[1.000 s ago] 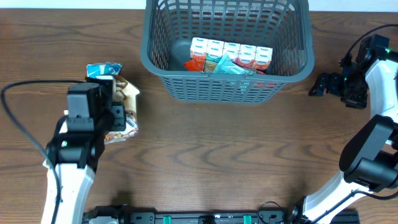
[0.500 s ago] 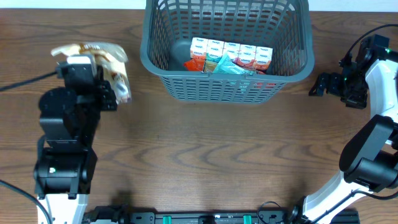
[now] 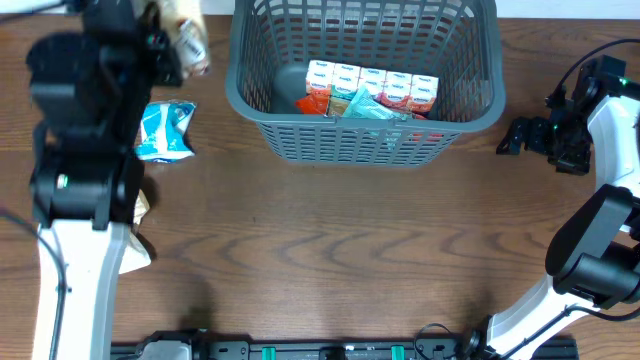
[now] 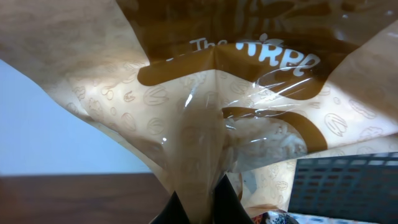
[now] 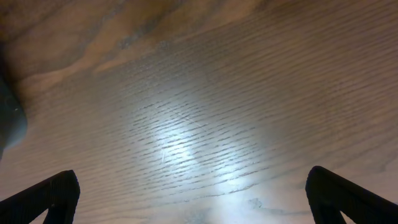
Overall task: Pack container
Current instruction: 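Lift the PanTree bag with the left gripper toward the basket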
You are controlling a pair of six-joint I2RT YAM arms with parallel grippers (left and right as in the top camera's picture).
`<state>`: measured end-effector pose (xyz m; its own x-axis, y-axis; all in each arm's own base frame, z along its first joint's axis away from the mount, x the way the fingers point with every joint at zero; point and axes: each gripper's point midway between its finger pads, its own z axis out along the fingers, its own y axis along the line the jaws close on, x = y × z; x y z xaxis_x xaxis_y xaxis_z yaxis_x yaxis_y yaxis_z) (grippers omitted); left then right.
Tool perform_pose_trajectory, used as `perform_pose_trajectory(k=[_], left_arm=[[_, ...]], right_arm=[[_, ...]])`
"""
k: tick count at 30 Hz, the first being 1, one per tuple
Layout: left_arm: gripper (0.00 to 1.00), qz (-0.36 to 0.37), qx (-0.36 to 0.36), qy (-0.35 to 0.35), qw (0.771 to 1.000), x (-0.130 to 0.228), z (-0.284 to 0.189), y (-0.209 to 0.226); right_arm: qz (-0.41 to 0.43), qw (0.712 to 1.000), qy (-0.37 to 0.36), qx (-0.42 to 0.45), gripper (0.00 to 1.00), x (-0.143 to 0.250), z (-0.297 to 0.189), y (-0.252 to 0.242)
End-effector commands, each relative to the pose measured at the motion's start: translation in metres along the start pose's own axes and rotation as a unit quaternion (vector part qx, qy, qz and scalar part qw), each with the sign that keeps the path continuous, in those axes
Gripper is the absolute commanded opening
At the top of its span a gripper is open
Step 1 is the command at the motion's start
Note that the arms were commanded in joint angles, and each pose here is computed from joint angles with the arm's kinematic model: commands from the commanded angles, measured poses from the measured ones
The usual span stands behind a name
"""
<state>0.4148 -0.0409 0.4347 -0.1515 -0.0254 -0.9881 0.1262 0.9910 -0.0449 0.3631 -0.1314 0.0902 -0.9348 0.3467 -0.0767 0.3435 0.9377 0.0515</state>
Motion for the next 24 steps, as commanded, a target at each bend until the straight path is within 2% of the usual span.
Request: perform_pose_trajectory(k=[1,7,13,18,24], left_arm=[[0.06,0.018,0.071,-0.027,0.997,-0.03,0.006,-0.04],[0.06,0.102,0.166,-0.004,0.981,-0.024,0.024,-0.112],[0.06,0.214,0.241,0.045,0.945,0.016,0.031,-0.174],[0.06,0.269,0.275,0.075,0.92,0.046,0.033,-0.198],[0.06,0.335,0.292,0.105,0.89,0.077,0.039,-0.199]], right_arm=[[-0.012,1.0,0.005,-0.001,0.99,0.001,0.003,0.003],[-0.013,1.0,0.005,-0.001,0.99,0.001,0.003,0.003],[-0.018,1.0,0.003,-0.001,0.99,0.0,0.003,0.003],[-0.019,1.0,0.004,-0.001,0.99,0.001,0.003,0.003],[-0.019,1.0,0.006,-0.001,0.99,0.002,0.003,0.003]])
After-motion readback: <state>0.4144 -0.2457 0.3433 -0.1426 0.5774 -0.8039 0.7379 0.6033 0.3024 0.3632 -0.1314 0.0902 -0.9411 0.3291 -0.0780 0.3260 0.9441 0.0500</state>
